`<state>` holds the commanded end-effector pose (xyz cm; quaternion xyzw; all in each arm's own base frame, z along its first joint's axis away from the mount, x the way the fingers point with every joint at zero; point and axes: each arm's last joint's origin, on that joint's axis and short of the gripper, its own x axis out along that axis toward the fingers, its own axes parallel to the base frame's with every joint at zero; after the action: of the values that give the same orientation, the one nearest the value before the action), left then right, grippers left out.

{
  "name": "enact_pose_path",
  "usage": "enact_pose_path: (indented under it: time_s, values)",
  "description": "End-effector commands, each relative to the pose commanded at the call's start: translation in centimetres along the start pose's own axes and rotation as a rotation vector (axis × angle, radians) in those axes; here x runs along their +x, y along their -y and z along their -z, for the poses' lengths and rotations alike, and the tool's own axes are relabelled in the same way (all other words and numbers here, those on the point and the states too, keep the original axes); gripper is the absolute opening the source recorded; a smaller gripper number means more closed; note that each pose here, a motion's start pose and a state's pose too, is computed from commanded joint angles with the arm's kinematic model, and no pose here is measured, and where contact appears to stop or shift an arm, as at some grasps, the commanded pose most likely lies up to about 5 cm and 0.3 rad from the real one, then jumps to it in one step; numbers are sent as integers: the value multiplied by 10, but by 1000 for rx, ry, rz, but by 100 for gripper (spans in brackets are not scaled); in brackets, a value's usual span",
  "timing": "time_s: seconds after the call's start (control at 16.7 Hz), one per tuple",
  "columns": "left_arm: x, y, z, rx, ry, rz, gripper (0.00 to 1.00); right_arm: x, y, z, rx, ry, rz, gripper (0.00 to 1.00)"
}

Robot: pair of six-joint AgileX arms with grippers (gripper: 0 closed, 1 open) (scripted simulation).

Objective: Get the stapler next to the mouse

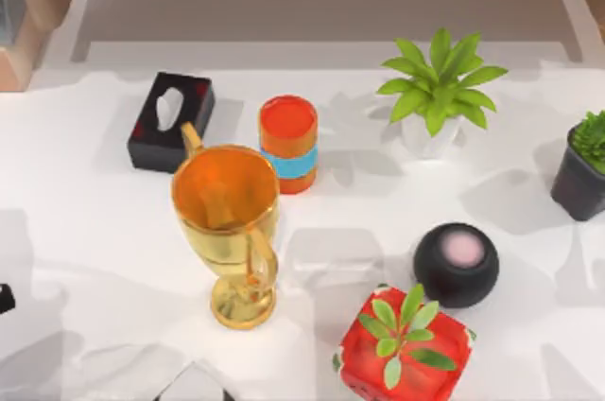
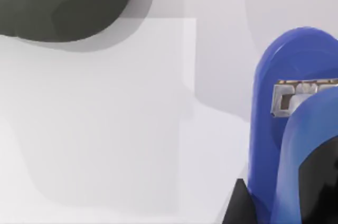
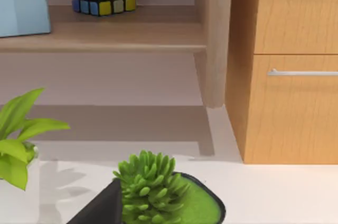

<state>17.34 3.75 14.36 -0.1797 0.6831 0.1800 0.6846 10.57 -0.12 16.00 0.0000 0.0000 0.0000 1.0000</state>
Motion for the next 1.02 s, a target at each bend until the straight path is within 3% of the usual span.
enact_pose_path:
  time_s: [0.18,0.36,0.84,1.02]
  values:
    - [0,0,-3,11,-7,-2,0,0,0,0,0,0,0,100]
    - [-7,2,-27,77,-24,-4,0,0,0,0,0,0,0,100]
    - [-23,1,-149,405,-14,10,0,0,0,0,0,0,0,100]
    - [-20,-4,-182,508,-2,12,0,0,0,0,0,0,0,100]
